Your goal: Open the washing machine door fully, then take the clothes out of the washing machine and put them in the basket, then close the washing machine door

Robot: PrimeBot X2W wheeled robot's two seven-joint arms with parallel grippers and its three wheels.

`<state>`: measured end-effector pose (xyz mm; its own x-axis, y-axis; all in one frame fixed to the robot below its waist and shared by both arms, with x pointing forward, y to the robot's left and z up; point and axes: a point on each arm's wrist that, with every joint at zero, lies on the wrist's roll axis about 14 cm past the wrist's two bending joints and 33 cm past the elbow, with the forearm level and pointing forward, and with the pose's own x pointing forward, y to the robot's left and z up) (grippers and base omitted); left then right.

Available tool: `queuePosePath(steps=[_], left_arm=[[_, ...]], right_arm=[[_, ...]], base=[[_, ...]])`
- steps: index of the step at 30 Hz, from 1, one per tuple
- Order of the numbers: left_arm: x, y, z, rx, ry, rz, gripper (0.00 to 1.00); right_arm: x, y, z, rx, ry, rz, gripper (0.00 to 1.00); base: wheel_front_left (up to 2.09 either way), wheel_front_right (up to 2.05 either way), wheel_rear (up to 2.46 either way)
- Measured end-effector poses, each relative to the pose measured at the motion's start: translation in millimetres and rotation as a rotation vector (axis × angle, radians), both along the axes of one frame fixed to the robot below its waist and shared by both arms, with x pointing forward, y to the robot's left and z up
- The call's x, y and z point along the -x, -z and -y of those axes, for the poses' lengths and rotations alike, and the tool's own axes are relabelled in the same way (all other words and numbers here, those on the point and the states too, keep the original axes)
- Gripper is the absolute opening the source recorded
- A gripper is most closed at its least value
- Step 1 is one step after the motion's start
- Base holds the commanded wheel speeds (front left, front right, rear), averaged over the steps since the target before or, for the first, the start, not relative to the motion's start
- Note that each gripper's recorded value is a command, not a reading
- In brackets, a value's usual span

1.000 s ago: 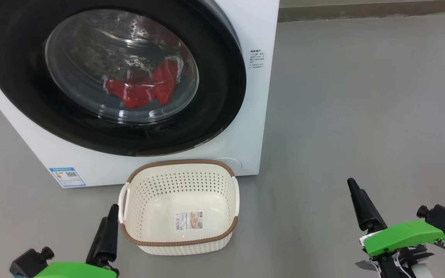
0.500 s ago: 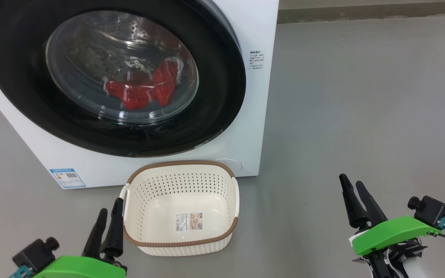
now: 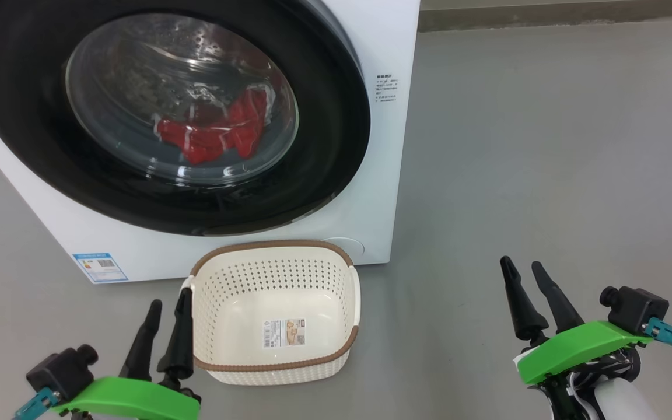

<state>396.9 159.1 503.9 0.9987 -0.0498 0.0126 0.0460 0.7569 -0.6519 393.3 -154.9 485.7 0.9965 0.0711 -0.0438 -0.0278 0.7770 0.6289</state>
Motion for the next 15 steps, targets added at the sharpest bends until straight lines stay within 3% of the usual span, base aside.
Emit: queuePosePath(steps=[15], left_arm=[[-7.0,-18.8,5.3,-0.144,0.01,0.081,1.0]], right_arm=[[-7.1,-14.7,-10.3,0.16,-0.04,0.071,1.0]], base=[[0.0,0.0,0.0]])
